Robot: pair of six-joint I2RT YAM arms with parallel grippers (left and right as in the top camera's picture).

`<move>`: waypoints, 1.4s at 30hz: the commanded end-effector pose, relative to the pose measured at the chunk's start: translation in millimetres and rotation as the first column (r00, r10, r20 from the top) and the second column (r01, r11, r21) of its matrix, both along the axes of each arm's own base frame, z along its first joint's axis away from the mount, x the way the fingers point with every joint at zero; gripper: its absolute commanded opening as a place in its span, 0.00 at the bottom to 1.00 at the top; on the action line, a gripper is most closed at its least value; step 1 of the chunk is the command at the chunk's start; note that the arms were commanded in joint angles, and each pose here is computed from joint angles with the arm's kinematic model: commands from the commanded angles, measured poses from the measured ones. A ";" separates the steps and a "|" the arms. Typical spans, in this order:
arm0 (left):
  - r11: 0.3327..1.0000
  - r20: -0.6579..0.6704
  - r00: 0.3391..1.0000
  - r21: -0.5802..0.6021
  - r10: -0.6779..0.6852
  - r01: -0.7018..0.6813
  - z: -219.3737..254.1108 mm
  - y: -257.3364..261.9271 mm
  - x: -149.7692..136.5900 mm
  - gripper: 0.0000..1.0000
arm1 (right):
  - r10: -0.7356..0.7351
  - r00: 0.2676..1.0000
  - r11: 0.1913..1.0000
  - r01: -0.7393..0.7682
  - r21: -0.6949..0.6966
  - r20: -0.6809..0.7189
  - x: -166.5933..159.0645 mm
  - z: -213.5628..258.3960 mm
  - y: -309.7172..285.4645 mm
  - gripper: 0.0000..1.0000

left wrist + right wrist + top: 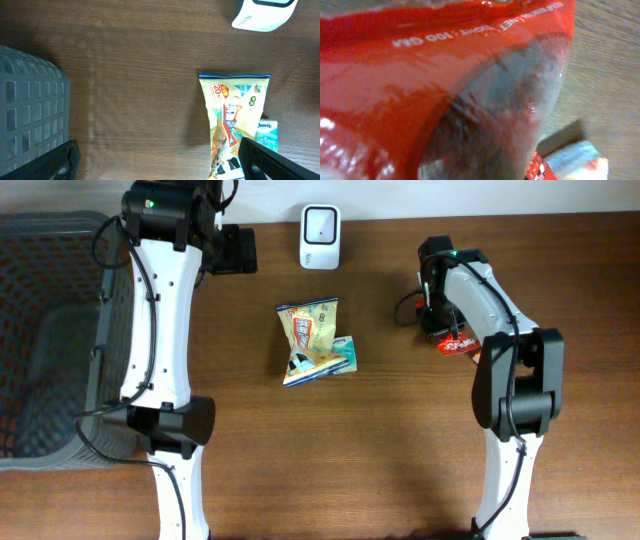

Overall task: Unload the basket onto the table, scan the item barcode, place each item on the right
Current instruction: 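Lift the red bag with right gripper and hold it before the scanner, then carry the red bag to the table's right edge and release it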

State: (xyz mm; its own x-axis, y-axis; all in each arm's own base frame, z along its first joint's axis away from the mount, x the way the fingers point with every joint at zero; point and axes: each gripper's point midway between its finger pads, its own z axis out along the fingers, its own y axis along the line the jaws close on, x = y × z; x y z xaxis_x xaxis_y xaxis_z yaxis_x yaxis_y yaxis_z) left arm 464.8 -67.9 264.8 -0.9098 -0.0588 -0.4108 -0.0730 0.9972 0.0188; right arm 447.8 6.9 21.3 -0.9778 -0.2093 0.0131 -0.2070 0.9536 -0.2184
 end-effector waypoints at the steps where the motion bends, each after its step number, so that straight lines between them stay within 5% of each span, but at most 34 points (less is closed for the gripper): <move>1: 1.000 0.008 1.000 -0.003 0.016 -0.016 2.6 2.3 0.0 0.99 | -0.044 0.999 0.941 0.037 0.336 0.012 10.5 27.0 54.5 0.04; 3: 1.000 0.008 1.000 -0.003 0.016 -0.016 2.6 2.3 0.0 0.99 | -0.060 0.998 0.810 0.034 0.585 0.025 20.7 68.6 84.1 0.04; 4: 1.000 0.008 1.000 -0.003 0.016 -0.016 2.6 2.3 0.0 0.99 | -0.089 0.996 0.679 0.038 0.734 0.030 27.3 96.8 91.3 0.04; 6: 1.000 0.008 1.000 -0.003 0.016 -0.016 2.6 2.3 0.0 0.99 | -0.117 0.993 0.501 0.038 0.865 0.024 30.3 119.0 85.7 0.04; 8: 1.000 0.008 1.000 -0.003 0.016 -0.016 2.6 2.3 0.0 0.99 | -0.120 0.992 0.152 -0.026 0.988 0.044 26.0 158.4 82.2 0.04; 12: 1.000 0.008 1.000 -0.003 0.016 -0.016 2.6 2.3 0.0 0.99 | -0.003 0.997 0.062 -0.074 0.995 0.074 -7.1 154.9 109.9 0.04; 17: 1.000 0.009 1.000 -0.003 0.016 -0.016 2.8 2.3 0.0 0.99 | 0.443 0.893 0.228 -0.201 0.953 0.082 -89.6 122.5 180.8 0.04; 19: 1.000 0.008 1.000 -0.003 0.016 -0.016 2.6 2.3 0.0 0.99 | 0.539 0.836 0.232 -0.260 0.937 0.099 -105.1 116.1 199.4 0.04; 25: 1.000 0.008 1.000 -0.003 0.016 -0.016 2.6 2.3 0.0 0.99 | 0.563 0.822 0.269 -0.275 0.923 0.081 -107.5 108.9 204.9 0.04; 28: 1.000 0.008 1.000 -0.003 0.016 -0.016 2.6 2.3 0.0 0.99 | 0.159 0.985 0.624 -0.041 0.780 -0.075 -29.9 82.3 177.2 0.04; 29: 1.000 0.008 1.000 -0.003 0.016 -0.016 2.6 2.3 0.0 0.99 | 0.093 0.996 0.711 -0.078 0.699 0.017 -0.5 89.2 164.5 0.04; 32: 1.000 0.008 1.000 -0.003 0.016 -0.016 2.6 2.4 0.0 0.99 | 0.001 0.948 0.783 -0.198 0.589 0.317 68.1 143.2 157.3 0.04; 36: 1.000 0.008 1.000 -0.003 0.016 -0.016 2.6 2.3 0.0 0.99 | -0.001 0.760 0.856 -0.336 0.393 0.650 140.5 169.7 178.8 0.04; 42: 1.000 0.008 1.000 -0.003 0.016 -0.016 2.6 2.3 0.0 0.99 | 0.278 0.568 0.910 -0.414 -0.023 0.774 173.9 128.3 221.5 0.04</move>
